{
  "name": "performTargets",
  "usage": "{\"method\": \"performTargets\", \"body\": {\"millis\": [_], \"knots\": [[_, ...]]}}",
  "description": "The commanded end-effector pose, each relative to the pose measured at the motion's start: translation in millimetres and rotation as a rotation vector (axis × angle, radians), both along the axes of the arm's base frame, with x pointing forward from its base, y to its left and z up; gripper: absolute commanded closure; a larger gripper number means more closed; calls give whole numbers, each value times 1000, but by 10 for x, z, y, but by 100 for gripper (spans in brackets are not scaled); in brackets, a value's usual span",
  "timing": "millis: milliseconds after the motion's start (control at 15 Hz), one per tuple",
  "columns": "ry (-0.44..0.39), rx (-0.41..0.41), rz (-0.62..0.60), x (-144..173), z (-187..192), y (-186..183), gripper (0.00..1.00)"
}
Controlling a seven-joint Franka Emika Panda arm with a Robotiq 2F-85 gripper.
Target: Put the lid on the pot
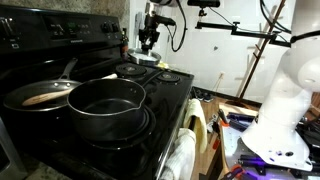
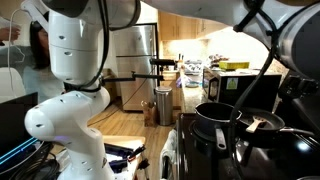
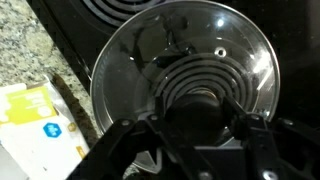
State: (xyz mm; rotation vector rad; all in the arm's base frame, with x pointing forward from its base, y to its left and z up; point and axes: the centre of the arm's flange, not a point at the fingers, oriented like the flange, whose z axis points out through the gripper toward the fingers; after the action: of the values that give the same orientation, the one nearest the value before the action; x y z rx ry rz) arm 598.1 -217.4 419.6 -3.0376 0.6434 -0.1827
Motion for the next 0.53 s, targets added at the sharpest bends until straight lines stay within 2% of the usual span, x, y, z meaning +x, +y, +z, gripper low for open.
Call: {"method": "performTargets", "body": {"millis": [0,200,333,400,467], "knots": [[-38,-6,161,-17,449,412,66],[-88,-15,259,-27,692,732,66],[-105,-4,272,-12,746,802,66],[-84,-10,229,88,612,788,66],[-87,-10,234,88,635,818,41]]}}
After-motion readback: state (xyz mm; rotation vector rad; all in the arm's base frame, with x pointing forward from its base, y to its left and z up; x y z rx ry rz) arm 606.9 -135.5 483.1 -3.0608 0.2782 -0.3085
